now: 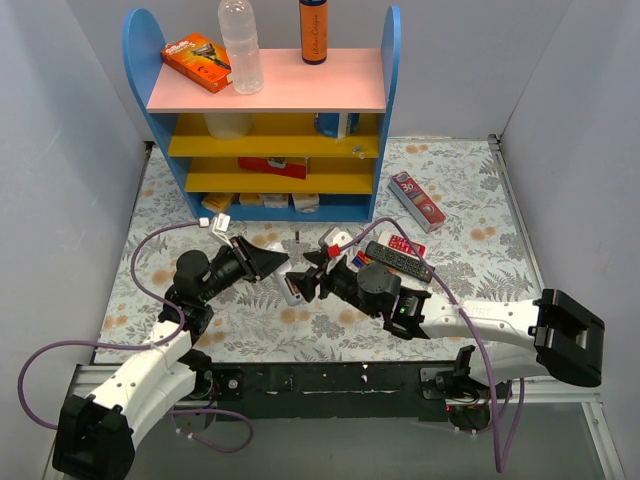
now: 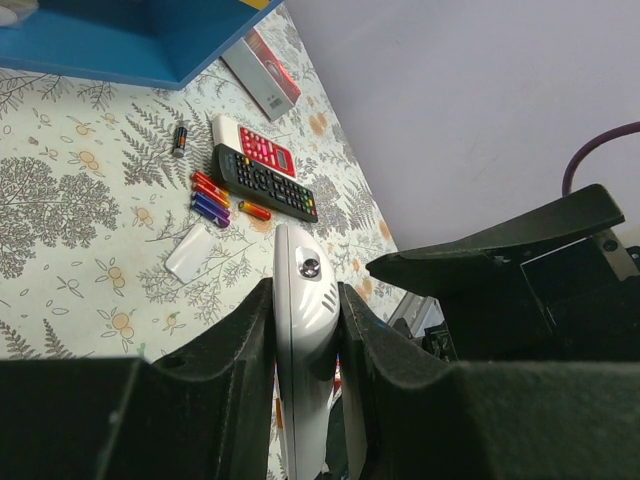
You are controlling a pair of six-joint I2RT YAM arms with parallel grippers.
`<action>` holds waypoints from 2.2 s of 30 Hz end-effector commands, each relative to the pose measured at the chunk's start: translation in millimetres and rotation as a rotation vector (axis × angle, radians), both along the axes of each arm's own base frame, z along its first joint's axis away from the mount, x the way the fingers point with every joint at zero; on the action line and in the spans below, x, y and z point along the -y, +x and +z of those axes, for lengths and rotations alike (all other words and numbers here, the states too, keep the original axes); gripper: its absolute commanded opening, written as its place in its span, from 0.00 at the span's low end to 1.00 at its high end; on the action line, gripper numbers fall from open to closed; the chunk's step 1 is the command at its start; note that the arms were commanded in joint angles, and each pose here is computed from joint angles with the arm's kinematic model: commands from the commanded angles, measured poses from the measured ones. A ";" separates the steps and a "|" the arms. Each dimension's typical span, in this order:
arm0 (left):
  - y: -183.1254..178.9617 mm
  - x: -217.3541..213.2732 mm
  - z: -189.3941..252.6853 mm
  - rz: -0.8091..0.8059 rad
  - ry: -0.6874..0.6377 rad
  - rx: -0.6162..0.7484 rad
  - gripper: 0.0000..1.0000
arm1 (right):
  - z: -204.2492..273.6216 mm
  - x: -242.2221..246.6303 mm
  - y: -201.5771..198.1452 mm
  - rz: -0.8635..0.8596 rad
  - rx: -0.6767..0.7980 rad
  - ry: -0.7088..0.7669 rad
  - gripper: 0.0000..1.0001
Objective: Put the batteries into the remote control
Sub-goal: Load the battery into the remote control.
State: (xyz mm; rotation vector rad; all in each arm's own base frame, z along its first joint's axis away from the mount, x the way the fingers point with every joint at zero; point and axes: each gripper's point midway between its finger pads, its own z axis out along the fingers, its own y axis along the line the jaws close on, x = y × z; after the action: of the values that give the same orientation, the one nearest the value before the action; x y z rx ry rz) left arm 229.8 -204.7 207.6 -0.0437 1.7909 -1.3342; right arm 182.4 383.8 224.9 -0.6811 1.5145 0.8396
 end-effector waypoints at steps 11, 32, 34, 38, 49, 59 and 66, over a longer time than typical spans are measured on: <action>-10.5 15.9 31.9 -0.158 0.041 0.087 0.00 | 33.7 22.4 -17.9 0.215 0.441 -0.342 0.75; -17.5 19.1 37.2 -0.266 0.176 0.174 0.00 | 45.2 2.9 -40.6 0.456 0.648 -0.412 0.39; -19.6 20.6 37.3 -0.283 0.164 0.180 0.00 | 41.7 -1.1 -40.5 0.471 0.645 -0.418 0.36; -21.7 21.8 37.5 -0.294 0.155 0.180 0.00 | 36.5 -4.3 -37.7 0.485 0.634 -0.427 0.32; -24.2 22.6 37.9 -0.309 0.151 0.183 0.00 | 35.3 -6.6 -35.0 0.515 0.621 -0.419 0.32; -24.7 22.7 38.2 -0.311 0.146 0.183 0.00 | 27.4 -11.2 -36.1 0.549 0.595 -0.442 0.31; -25.5 23.0 39.9 -0.314 0.145 0.189 0.00 | 20.3 -12.9 -34.6 0.558 0.573 -0.454 0.20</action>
State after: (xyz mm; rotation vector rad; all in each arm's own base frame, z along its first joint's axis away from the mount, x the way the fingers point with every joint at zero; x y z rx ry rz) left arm 207.9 -225.9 240.3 0.4180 1.8090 -1.3525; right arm 144.6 389.9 224.7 -1.6153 1.0194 0.6026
